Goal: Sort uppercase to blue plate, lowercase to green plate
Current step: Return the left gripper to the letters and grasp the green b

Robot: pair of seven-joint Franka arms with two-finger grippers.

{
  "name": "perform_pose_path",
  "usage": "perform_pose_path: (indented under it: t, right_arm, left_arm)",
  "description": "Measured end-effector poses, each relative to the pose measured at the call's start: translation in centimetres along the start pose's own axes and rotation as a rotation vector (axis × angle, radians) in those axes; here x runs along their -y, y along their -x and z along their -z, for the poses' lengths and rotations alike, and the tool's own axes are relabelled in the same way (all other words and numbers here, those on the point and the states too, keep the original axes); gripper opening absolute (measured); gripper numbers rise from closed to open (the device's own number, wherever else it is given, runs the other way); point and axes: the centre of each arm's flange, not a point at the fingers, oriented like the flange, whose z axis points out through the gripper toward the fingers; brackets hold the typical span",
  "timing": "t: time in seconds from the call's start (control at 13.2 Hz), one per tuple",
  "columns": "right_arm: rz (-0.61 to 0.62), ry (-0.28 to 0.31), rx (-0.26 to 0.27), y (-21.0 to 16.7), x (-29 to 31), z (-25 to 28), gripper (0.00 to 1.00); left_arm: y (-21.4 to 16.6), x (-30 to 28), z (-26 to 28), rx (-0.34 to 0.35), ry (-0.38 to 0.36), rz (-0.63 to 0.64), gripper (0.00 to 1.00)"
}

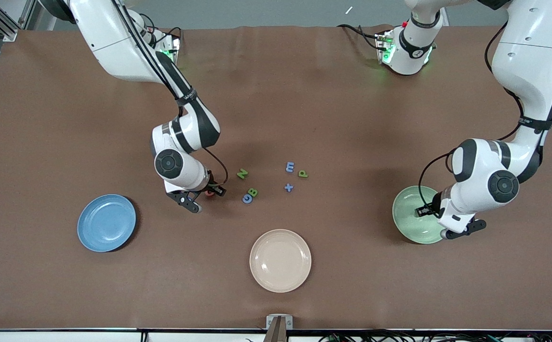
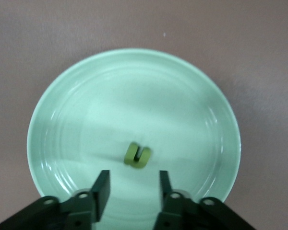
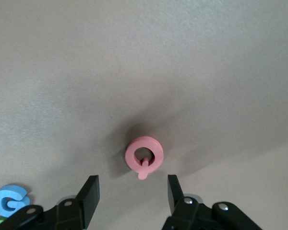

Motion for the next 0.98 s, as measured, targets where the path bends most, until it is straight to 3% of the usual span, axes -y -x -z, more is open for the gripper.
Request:
perform_pose_path:
  t: [0.3,0.6,0.98]
  right_arm:
    - [0.034,-0.02,-0.02,-1.1,-0.5,0.1,0.65]
    - [0.053,-0.021,-0.026,-3.2,-2.4,-1.2,0.65]
    - [0.069,-0.022,-0.024,-2.3,-1.8,-1.4,0.64]
  left_arm:
    - [1.6,-2.4,2.8,0.035,-0.015,-0.012,0.97]
    - [6.7,-11.8,5.1,0.044,0.029,0.041,1.0]
    - [14.3,-22.1,4.0,0.028,0.026,0.012,1.0]
